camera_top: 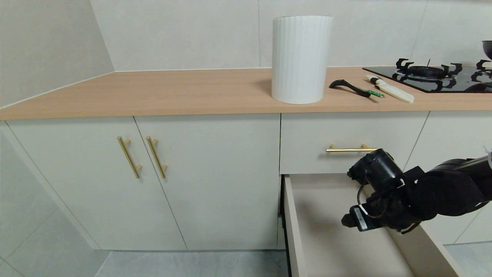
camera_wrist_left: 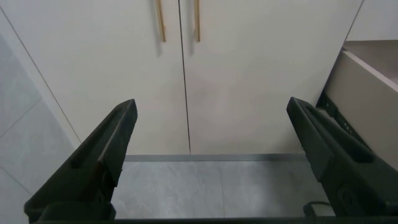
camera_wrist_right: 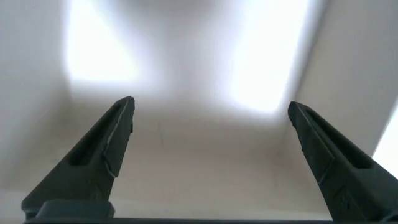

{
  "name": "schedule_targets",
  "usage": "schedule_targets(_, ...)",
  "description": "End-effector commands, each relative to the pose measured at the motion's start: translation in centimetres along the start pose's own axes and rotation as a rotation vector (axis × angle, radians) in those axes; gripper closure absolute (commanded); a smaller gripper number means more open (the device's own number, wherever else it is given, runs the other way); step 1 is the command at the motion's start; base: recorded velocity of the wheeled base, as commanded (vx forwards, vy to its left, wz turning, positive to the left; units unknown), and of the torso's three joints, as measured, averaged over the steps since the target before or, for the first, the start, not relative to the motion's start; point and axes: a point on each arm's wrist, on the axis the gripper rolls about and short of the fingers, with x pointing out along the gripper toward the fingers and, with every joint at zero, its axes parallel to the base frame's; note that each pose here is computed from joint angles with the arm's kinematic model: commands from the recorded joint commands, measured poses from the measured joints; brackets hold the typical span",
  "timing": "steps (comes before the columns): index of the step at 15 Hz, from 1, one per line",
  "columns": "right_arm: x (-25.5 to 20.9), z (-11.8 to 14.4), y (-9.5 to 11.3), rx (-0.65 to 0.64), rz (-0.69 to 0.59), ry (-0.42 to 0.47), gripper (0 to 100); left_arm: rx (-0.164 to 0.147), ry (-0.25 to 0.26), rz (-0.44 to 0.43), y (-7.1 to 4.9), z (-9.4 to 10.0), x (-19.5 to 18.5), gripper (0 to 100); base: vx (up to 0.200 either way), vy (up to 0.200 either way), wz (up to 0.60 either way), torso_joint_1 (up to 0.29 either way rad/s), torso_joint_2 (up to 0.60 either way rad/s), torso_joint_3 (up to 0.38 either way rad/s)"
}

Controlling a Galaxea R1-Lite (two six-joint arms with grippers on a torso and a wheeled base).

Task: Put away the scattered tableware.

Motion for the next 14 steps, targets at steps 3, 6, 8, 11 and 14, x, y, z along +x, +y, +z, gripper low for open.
schedule_targets(3,-1.2,1.8,-2.2,0.116,-0.073,-0.194,0,0.000,0.000,0.001,0.0,0.0,0.0,0,0.000,0.000,0.00,0.000,0.00,0.000)
schedule_targets(6,-4.0,2.1,-2.9,0.139,-0.057,-0.275,0,0.000,0.000,0.001,0.0,0.0,0.0,0,0.000,0.000,0.00,0.000,0.00,0.000)
schedule_targets(8,-5.4,2.3,-3.2,0.151,-0.049,-0.319,0,0.000,0.000,0.001,0.0,0.0,0.0,0,0.000,0.000,0.00,0.000,0.00,0.000)
schedule_targets(11,-6.8,2.3,-3.6,0.165,-0.040,-0.361,0,0.000,0.000,0.001,0.0,0.0,0.0,0,0.000,0.000,0.00,0.004,-0.02,-0.011)
schedule_targets(14,-7.5,2.3,-3.8,0.170,-0.037,-0.380,0,0.000,0.000,0.001,0.0,0.0,0.0,0,0.000,0.000,0.00,0.054,-0.24,-0.227)
